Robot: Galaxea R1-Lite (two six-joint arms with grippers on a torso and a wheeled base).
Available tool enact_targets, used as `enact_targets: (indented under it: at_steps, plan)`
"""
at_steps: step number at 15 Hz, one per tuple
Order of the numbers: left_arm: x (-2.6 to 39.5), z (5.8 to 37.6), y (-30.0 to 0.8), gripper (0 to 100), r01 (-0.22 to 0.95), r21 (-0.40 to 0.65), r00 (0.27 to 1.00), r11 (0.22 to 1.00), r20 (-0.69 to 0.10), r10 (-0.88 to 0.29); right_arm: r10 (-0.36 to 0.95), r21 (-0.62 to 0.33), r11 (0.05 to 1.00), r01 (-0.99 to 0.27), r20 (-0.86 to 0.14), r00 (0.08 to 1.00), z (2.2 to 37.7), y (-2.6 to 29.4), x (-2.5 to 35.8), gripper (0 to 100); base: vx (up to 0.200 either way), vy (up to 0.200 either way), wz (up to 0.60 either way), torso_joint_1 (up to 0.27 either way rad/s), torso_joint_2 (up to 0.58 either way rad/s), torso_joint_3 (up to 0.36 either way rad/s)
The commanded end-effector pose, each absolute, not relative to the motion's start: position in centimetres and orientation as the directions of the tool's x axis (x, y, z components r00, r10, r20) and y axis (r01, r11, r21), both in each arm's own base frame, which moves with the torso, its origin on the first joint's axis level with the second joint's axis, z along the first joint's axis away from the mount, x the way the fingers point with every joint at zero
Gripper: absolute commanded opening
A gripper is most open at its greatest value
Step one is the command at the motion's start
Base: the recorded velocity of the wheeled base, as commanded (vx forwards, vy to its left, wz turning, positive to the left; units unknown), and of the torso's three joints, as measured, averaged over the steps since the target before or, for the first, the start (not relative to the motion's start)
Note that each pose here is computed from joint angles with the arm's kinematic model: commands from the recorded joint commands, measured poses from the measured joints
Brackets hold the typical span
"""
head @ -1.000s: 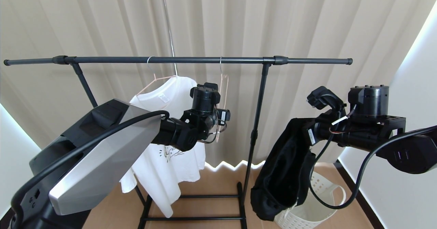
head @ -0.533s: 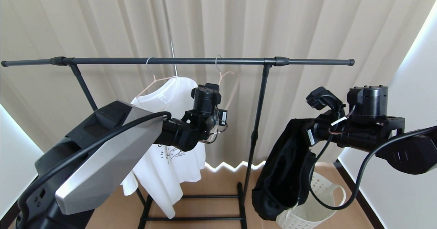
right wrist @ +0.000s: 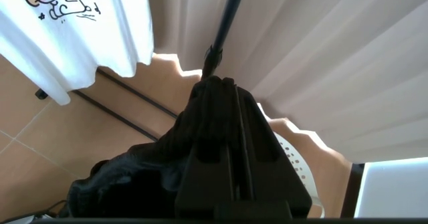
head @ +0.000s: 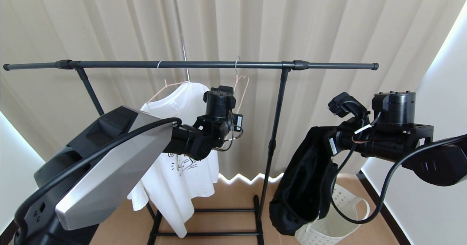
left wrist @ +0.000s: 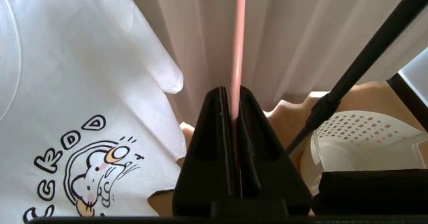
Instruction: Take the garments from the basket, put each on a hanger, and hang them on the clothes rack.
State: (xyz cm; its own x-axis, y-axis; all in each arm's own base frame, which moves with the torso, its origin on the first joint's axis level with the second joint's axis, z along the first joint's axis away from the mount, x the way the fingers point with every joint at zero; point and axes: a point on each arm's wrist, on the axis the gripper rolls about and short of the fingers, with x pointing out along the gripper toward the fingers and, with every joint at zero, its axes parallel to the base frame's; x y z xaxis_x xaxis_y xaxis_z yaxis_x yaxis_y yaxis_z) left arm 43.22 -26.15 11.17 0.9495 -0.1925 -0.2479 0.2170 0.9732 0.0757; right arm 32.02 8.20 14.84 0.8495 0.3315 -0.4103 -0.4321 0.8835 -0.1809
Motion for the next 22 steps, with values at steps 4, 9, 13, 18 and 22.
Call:
enact_targets:
  at_steps: [4, 9, 13, 18, 22]
  plan:
    - [43.0, 11.8, -26.2, 0, 0.219, 0.072, 0.951, 0.973, -0.238, -0.197, 0.331, -0.181, 0.884, -0.432, -0.411, 0.849, 14.8, 8.2, 32.0, 0, 0.0, 0.0, 0.0, 0.0, 0.0, 0.0]
    - [42.8, 12.3, -26.1, 0, 0.217, 0.065, 0.956, 0.974, -0.218, -0.198, 0.331, -0.181, 0.884, -0.432, -0.411, 0.849, 14.8, 8.2, 32.0, 0, 0.0, 0.0, 0.0, 0.0, 0.0, 0.0]
    - [42.3, 12.8, -25.8, 0, 0.217, 0.066, 0.955, 0.974, -0.221, -0.198, 0.331, -0.181, 0.884, -0.432, -0.411, 0.849, 14.8, 8.2, 32.0, 0, 0.0, 0.0, 0.0, 0.0, 0.0, 0.0]
    - [39.0, 14.0, -25.3, 0, 0.247, 0.067, 0.95, 0.967, -0.213, -0.228, 0.332, -0.181, 0.884, -0.432, -0.409, 0.85, 14.9, 8.2, 32.0, 0, 0.0, 0.0, 0.0, 0.0, 0.0, 0.0]
    - [36.4, 14.6, -24.3, 0, 0.262, 0.066, 0.947, 0.963, -0.209, -0.243, 0.333, -0.18, 0.883, -0.434, -0.412, 0.848, 14.8, 8.2, 32.0, 0, 0.0, 0.0, 0.0, 0.0, 0.0, 0.0]
